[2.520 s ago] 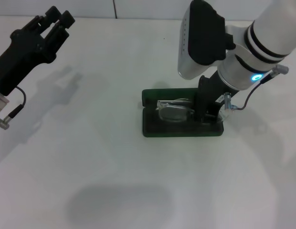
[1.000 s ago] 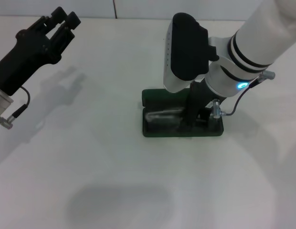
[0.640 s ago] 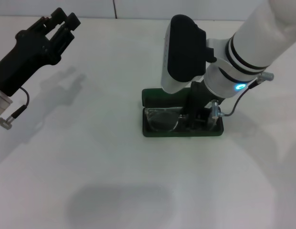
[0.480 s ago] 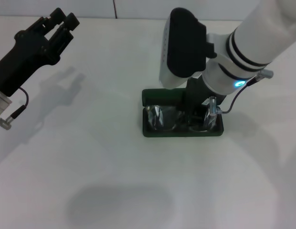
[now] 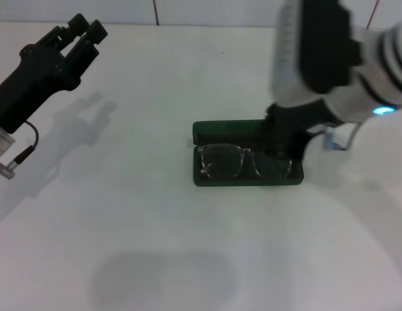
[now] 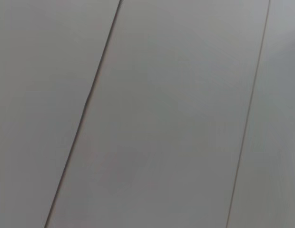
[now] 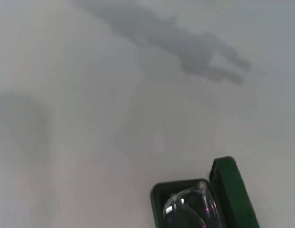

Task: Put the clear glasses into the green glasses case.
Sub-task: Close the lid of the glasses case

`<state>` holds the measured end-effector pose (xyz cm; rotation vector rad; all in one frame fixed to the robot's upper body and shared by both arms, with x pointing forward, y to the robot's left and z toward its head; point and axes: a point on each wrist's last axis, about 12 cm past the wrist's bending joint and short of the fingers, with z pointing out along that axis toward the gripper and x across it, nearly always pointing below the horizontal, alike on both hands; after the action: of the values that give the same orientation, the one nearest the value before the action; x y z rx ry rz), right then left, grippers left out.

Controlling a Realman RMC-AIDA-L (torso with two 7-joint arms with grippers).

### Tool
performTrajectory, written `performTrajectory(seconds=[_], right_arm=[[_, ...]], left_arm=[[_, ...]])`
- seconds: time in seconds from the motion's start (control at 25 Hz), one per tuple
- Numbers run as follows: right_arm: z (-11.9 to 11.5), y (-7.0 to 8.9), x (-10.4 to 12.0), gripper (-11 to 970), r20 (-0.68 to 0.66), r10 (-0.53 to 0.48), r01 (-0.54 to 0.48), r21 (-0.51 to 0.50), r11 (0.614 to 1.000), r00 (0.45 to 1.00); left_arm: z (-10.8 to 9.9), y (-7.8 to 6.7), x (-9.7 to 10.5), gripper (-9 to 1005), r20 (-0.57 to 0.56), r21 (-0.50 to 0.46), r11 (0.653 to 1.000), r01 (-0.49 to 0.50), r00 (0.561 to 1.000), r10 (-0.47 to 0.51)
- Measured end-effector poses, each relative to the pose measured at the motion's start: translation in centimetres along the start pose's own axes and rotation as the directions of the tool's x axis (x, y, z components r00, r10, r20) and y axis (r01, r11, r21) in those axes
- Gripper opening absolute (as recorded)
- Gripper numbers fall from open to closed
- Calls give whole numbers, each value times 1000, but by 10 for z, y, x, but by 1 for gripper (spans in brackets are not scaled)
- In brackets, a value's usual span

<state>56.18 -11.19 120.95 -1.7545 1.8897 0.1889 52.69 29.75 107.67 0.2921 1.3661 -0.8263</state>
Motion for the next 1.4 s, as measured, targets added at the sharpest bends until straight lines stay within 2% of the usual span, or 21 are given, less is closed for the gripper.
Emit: performTrajectory(seconds=[0.12, 0.28, 0.48, 0.6, 0.72, 0.84, 0.92, 1.0, 1.08, 1.16, 1.28, 1.4], right_arm=[[-17, 7, 21, 310, 95, 38, -38, -2, 999, 995], [-33, 27, 60, 329, 237, 92, -86, -36, 996, 967], [-36, 53, 104, 354, 447, 166, -126, -119, 985, 879], [-28, 59, 138, 368, 563, 233, -176, -155, 972, 793], [-26, 66, 181, 383, 688, 289, -236, -174, 956, 666], [-24, 76, 219, 398, 804, 314, -274, -196, 942, 505], [-20, 80, 230, 408, 816, 339, -305, -211, 929, 469], [-12, 88, 238, 417, 806, 372, -343, -225, 912, 460], [-2, 95, 243, 427, 766, 400, -364, -232, 902, 503], [8, 101, 241, 437, 717, 409, -340, -250, 906, 564], [16, 105, 238, 568, 671, 422, -314, -284, 906, 610], [18, 105, 238, 673, 661, 431, -323, -287, 902, 614]], left_arm=[[-2, 2, -1, 428, 0, -8, 1000, 17, 1000, -17], [-5, 2, 0, 432, -4, -16, 1000, 27, 1000, -27], [-20, 2, 5, 441, -22, -46, 998, 30, 999, -31], [-20, 1, 10, 447, -83, -23, 1000, 18, 996, -20], [-4, 0, 15, 451, -153, 19, 999, 29, 988, -26], [12, 2, 19, 454, -213, 5, 998, 61, 975, -59], [20, 6, 22, 564, -249, -15, 998, 68, 966, -69], [32, 8, 23, 630, -287, -22, 997, 73, 955, -76], [49, 9, 25, 695, -348, -16, 997, 77, 934, -78], [70, 6, 28, 761, -414, 6, 997, 74, 908, -65], [104, -9, 38, 837, -507, 65, 997, 51, 862, -11], [131, -28, 47, 888, -573, 133, 991, 30, 818, 52]])
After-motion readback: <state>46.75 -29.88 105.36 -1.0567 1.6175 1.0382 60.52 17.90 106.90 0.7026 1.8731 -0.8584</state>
